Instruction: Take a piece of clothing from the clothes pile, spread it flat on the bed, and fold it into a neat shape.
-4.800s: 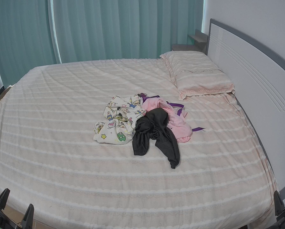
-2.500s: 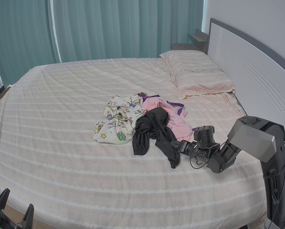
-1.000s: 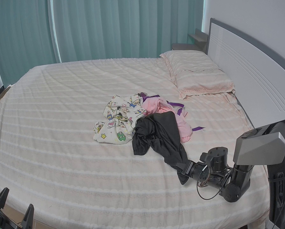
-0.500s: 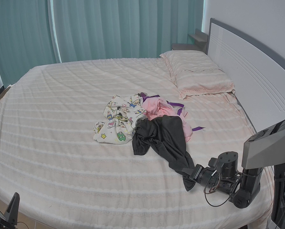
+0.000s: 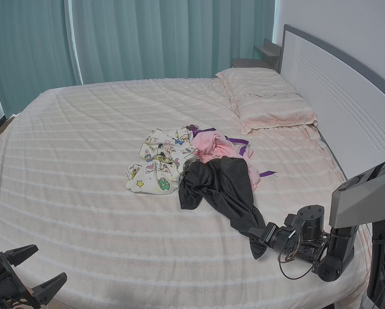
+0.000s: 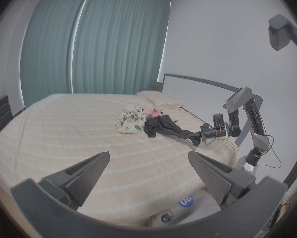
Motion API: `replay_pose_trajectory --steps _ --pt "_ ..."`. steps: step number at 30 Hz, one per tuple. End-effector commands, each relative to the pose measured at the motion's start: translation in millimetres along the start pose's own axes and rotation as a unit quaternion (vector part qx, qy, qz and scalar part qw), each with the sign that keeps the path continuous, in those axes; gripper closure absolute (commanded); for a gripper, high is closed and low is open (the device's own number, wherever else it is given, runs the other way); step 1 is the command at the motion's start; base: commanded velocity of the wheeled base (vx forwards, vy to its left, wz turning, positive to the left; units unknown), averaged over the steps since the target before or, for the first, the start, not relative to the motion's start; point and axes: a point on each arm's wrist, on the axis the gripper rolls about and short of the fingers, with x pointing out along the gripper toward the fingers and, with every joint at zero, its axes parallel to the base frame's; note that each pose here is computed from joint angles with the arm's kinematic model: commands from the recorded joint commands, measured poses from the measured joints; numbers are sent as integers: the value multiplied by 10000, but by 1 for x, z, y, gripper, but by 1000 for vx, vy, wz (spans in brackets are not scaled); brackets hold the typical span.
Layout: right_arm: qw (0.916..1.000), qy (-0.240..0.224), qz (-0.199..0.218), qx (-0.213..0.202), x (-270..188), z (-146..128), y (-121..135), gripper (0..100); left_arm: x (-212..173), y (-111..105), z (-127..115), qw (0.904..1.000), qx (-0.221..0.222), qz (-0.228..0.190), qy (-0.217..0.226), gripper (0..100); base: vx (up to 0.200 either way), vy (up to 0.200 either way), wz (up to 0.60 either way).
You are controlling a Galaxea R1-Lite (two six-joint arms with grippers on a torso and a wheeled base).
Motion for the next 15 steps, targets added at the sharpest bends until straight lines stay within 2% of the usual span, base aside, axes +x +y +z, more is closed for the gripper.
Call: replay_pose_trajectory --steps 1,6,10,15 --pt "10000 9 14 -21 -3 -2 1 100 35 10 4 9929 -358 -420 1058 0 0 0 0" --pt "10000 -31 42 -22 -5 0 3 100 70 17 8 9835 -636 -560 1598 0 0 0 0" --pt "10000 -19 50 -28 -5 -1 3 100 99 24 7 9776 -764 -600 1866 0 0 0 0" --pt "10000 -21 39 -27 -5 -1 3 100 152 29 0 9670 -1321 -656 2078 0 0 0 0"
